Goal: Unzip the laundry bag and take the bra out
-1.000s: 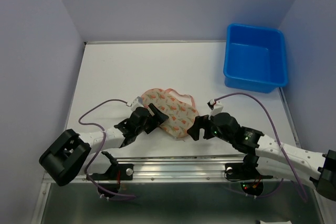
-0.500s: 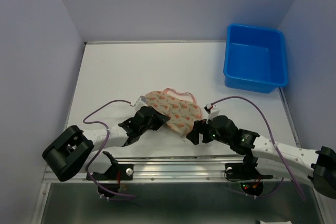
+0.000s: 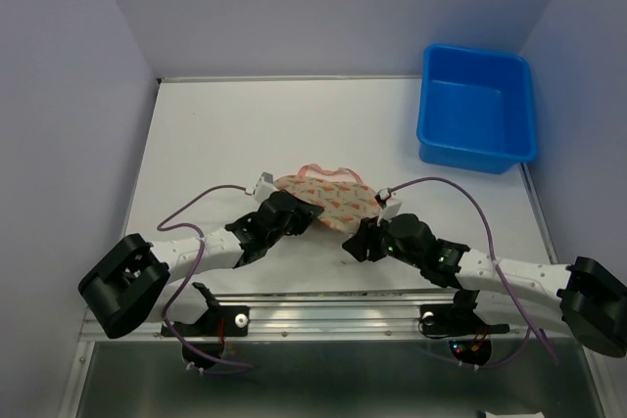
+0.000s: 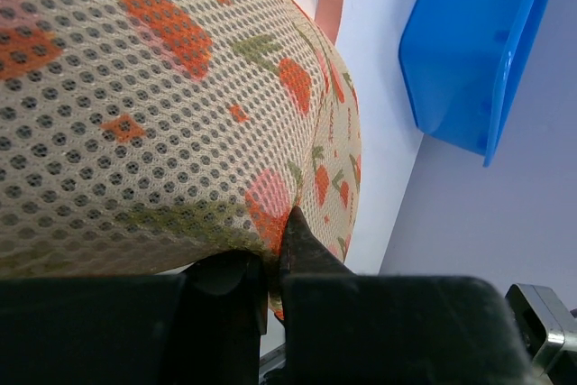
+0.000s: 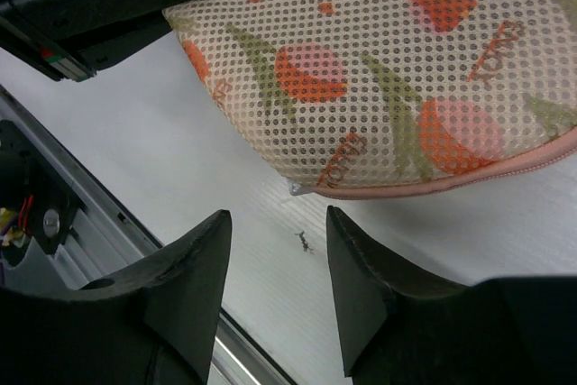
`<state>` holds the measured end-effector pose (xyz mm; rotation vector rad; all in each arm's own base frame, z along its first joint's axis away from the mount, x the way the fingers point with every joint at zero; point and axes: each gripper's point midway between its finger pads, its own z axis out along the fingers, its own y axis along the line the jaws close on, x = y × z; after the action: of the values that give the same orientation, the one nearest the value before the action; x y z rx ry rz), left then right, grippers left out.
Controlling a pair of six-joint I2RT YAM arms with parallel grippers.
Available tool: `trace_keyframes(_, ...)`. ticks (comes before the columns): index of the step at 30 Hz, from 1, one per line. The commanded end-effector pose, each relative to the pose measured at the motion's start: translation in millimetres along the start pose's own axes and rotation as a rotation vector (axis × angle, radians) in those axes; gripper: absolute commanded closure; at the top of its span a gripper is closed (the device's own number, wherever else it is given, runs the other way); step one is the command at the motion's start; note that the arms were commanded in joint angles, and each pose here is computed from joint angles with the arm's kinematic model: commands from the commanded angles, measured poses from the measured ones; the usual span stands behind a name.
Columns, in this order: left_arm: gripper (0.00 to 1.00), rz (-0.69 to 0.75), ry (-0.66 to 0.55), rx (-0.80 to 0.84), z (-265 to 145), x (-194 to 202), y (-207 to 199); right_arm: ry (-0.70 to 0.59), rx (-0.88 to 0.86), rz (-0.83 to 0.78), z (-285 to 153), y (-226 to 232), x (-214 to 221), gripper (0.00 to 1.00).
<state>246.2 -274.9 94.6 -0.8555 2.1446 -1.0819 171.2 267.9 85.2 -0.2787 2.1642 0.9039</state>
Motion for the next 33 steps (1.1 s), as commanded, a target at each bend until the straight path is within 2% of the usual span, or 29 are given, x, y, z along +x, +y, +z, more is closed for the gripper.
trace_keyframes(1, 0.97, -0.055, -0.054, 0.069, -3, -12, -34, -0.148, 0.001, 0.019, 3, 2, -26, 0.49)
trace_keyframes(12, 0.97, -0.082, -0.053, 0.063, -1, -10, -35, -0.244, -0.021, 0.037, 5, -6, -28, 0.6)
trace_keyframes(24, 0.97, -0.098, -0.04, 0.059, 5, -3, -37, -0.258, -0.092, 0.005, 12, 2, -22, 0.6)
trace_keyframes(33, 0.97, -0.106, -0.032, 0.066, 5, -1, -38, -0.281, -0.056, -0.004, 17, -5, -25, 0.61)
